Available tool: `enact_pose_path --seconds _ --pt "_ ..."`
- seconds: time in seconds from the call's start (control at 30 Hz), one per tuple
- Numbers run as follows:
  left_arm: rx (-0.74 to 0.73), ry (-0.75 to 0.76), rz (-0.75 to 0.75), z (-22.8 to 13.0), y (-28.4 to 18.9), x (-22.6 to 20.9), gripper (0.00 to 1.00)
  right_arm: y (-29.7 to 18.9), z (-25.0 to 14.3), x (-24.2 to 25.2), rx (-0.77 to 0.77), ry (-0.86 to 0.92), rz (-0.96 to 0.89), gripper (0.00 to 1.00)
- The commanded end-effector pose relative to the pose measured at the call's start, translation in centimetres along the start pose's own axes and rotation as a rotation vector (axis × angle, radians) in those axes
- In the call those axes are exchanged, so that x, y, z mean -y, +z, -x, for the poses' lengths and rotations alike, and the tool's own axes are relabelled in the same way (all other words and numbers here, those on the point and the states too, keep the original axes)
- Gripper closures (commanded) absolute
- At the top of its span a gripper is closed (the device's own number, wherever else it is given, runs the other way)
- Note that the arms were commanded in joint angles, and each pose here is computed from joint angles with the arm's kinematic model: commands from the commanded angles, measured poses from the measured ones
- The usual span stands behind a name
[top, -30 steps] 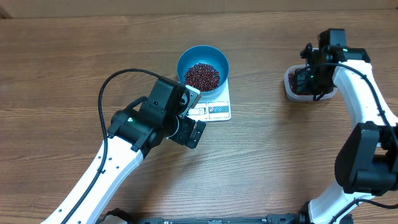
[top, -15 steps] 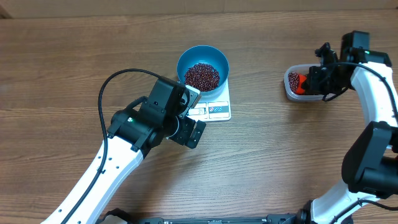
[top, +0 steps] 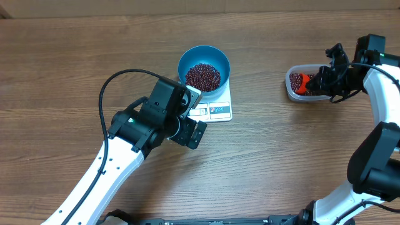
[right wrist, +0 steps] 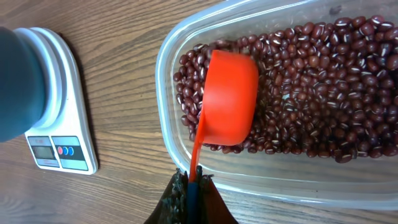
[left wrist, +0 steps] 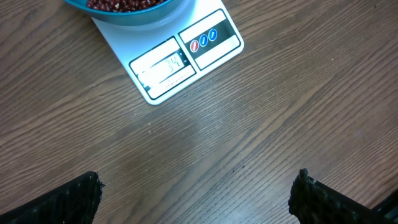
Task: Scoop item into bowl and weigh 150g on scale
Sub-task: 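Dip and drag the red scoop through the beans in the tub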
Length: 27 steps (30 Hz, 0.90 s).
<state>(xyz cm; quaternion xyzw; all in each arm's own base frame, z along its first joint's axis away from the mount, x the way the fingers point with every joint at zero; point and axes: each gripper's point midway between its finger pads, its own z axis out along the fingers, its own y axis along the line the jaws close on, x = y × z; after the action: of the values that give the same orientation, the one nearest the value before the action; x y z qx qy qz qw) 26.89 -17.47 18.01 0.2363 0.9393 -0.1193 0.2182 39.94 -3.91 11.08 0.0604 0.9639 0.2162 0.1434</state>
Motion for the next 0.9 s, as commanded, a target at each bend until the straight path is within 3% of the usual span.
enact_pose_path --seconds 0.0,0.87 --pt "0.006 0.006 -0.016 0.1 -0.1 0.4 0.00 -0.6 0.1 -1.0 0.020 -0.019 0.052 0.96" --pt "0.006 0.006 -0.016 0.1 -0.1 0.4 0.00 -2.1 -0.3 0.0 0.037 0.071 0.142 0.96"
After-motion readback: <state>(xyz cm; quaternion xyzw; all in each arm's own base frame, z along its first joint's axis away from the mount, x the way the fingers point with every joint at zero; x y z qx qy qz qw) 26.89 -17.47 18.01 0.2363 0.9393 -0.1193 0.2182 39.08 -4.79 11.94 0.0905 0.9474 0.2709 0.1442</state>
